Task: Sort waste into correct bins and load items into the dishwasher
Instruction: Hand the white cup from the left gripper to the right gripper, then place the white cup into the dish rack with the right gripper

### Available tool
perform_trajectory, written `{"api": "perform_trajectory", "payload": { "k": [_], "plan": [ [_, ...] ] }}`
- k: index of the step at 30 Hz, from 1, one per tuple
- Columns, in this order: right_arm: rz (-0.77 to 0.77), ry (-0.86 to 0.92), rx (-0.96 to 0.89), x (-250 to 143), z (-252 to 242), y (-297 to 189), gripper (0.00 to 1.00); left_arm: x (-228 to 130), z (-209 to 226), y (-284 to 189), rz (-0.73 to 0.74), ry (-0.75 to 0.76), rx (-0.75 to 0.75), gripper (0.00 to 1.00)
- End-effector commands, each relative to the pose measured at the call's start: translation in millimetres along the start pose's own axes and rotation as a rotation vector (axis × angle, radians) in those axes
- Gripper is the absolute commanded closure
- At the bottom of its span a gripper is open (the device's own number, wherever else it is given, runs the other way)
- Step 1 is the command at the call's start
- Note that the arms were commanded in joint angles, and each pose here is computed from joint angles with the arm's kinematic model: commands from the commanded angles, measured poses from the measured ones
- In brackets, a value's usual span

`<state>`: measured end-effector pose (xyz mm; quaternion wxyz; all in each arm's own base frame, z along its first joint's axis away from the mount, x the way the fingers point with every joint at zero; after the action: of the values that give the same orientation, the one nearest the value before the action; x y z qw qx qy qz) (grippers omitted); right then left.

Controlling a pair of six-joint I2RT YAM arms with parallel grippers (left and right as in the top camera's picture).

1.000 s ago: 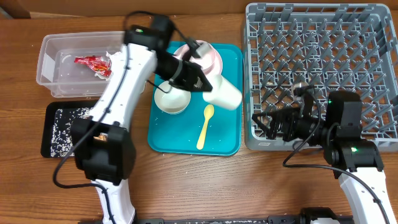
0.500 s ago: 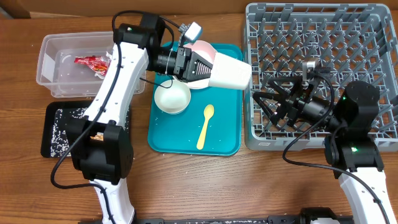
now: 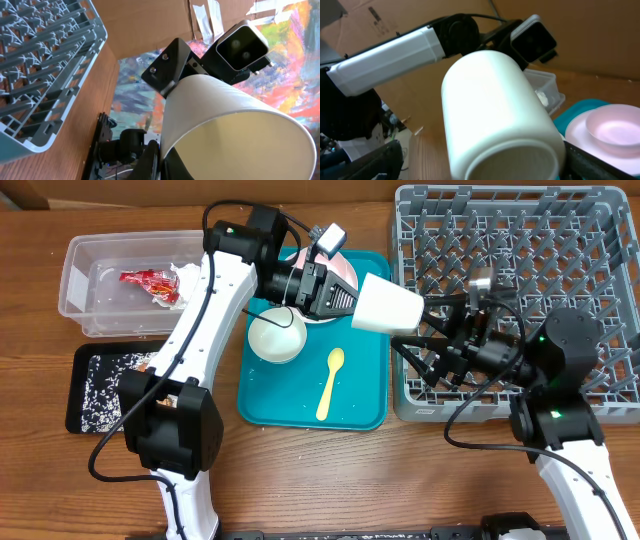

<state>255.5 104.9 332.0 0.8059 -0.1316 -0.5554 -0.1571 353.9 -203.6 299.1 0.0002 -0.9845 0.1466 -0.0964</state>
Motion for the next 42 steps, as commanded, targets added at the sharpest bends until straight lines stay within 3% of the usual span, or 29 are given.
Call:
{"api": "perform_trajectory", "payload": {
  "k": [1, 10, 17, 18, 22, 29, 35, 42],
  "plan": [
    [0.0, -0.015, 0.041, 5, 3, 8, 0.07, 0, -8, 5, 0.011, 0.011, -0.019, 0.96],
    [-0.026, -0.061, 0.052, 11, 4, 9, 0.19, -3, 0, 6, 0.024, -0.015, 0.07, 0.96],
    [-0.026, -0.048, 0.062, 11, 5, 9, 0.44, -3, 1, 6, 0.024, -0.014, 0.073, 0.94],
    [-0.026, -0.048, 0.064, 11, 5, 9, 0.45, -3, 1, 6, 0.024, -0.014, 0.075, 0.8],
    [-0.026, -0.044, 0.064, 11, 5, 9, 0.48, -3, 2, 6, 0.025, -0.007, 0.088, 0.63],
    [-0.049, 0.01, 0.011, 16, -4, 0, 0.48, 0, 12, 4, 0.032, 0.027, 0.196, 0.52],
    [-0.094, 0.115, -0.127, 24, -27, -33, 0.45, 11, 33, -2, 0.023, 0.124, 0.428, 0.47],
    [-0.066, 0.275, -0.348, 2, -55, -59, 0.45, 23, 48, -11, -0.01, 0.18, 0.629, 0.4]
  ]
}}
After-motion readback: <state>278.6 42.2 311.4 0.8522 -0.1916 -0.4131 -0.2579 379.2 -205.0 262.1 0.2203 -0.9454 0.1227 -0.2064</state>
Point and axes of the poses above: each gripper's point midway between its finger pads, its own y axis out along the fingers, its own z axis along the line the jaws close on, x = y × z, the point moved 8 cm from there along -y, back along the fingers, and after that the axes turned 7 degrees about -y, right-handed, at the moved point
